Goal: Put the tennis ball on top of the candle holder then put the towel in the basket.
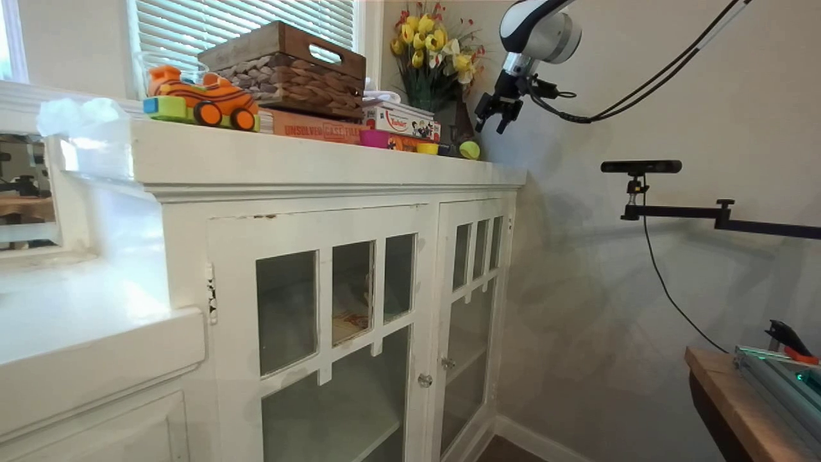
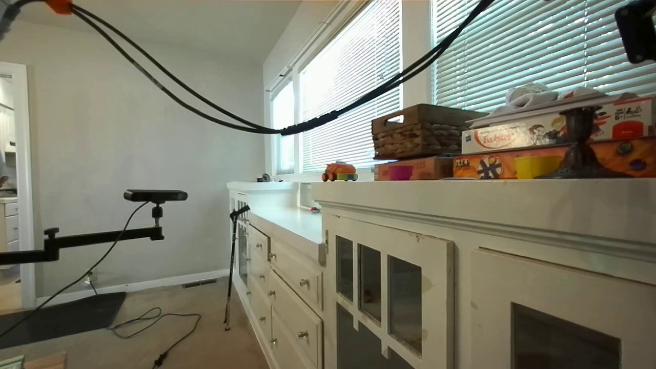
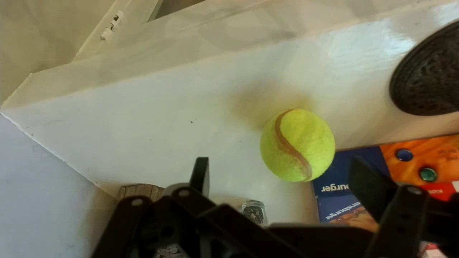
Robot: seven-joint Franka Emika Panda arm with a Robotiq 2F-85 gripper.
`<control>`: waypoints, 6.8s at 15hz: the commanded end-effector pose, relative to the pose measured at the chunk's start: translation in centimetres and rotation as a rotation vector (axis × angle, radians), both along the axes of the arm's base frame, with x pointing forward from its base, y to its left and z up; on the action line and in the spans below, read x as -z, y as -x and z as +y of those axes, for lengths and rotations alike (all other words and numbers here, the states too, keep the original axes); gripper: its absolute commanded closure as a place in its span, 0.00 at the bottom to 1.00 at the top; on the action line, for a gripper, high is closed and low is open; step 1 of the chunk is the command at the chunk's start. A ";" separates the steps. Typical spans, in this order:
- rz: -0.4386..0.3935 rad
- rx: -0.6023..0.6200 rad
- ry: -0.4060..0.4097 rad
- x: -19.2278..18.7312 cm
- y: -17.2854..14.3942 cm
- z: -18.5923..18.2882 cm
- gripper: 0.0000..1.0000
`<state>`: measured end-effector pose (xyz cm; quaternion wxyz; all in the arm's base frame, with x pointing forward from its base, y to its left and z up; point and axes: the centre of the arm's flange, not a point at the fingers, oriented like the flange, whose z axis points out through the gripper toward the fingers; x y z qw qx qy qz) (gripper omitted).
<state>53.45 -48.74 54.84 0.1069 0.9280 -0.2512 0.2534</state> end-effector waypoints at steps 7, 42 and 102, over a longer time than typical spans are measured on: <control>0.105 -0.059 -0.050 -0.3 -3.7 -2.4 0.00; 0.140 -0.286 0.000 -11.2 -5.5 2.9 0.62; -0.078 -0.635 -0.005 -11.0 -18.7 12.8 0.00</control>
